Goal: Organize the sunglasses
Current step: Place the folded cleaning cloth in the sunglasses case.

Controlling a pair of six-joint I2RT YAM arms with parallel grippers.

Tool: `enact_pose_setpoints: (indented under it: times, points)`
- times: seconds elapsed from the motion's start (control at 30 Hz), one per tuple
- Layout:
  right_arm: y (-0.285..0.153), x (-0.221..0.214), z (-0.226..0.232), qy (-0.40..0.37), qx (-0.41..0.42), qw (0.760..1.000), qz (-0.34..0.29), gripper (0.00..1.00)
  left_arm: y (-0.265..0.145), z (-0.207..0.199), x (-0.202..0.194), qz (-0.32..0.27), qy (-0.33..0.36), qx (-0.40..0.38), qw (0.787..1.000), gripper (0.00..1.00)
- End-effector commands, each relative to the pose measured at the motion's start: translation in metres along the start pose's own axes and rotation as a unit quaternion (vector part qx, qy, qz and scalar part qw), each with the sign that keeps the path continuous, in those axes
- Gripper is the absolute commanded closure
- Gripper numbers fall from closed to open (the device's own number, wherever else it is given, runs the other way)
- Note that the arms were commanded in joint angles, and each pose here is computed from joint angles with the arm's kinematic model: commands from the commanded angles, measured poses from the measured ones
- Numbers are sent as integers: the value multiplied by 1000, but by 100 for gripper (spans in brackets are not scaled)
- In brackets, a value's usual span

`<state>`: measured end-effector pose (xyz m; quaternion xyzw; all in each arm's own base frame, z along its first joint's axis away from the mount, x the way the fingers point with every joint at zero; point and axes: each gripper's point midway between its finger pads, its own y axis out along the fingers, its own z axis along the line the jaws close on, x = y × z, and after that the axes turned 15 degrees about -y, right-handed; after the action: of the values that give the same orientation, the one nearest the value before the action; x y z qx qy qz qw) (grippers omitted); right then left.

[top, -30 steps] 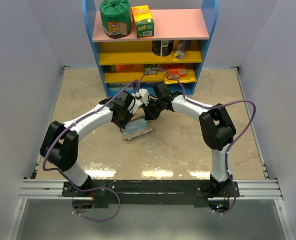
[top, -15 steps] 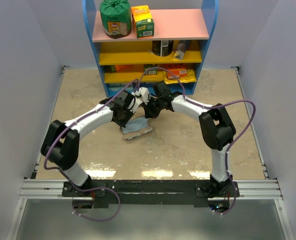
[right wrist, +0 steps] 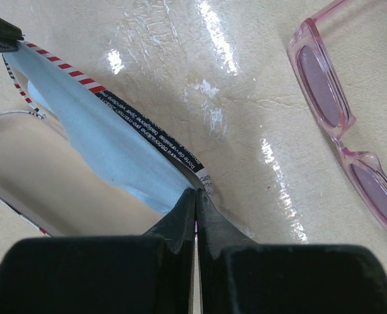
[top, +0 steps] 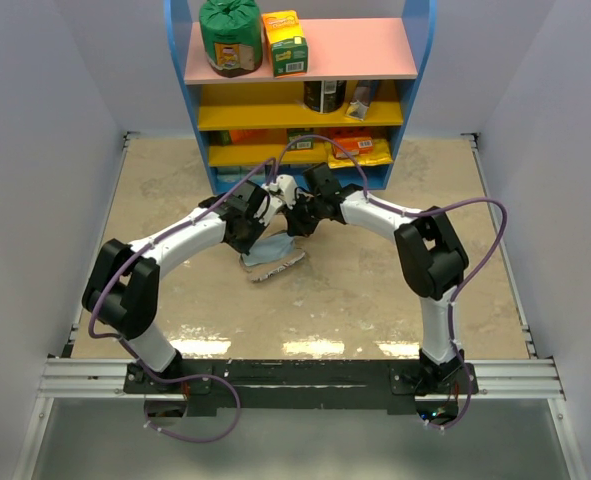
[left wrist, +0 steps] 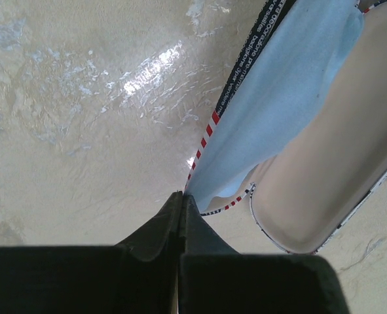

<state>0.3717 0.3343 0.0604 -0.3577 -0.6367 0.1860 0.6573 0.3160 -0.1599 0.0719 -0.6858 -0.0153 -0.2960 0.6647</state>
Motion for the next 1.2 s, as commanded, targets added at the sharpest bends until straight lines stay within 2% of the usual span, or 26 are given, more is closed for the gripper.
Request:
enact_pose_setpoints:
  times: [0.0,0.27,0.57,1.17]
  points:
    - [10,54,9,-52,-6,997,-54,99,2,-20,13,-24,70,-35,997,100]
    - [4,61,8,-53,-14,996,-65,100,-2,-22,12,-25,72,-43,996,100]
    - [-23,78,10,-74,-26,993,-86,100,-21,-41,19,-45,84,-103,990,100]
    - [-42,89,21,-86,-12,991,-99,100,-40,-63,2,-20,99,-177,979,100]
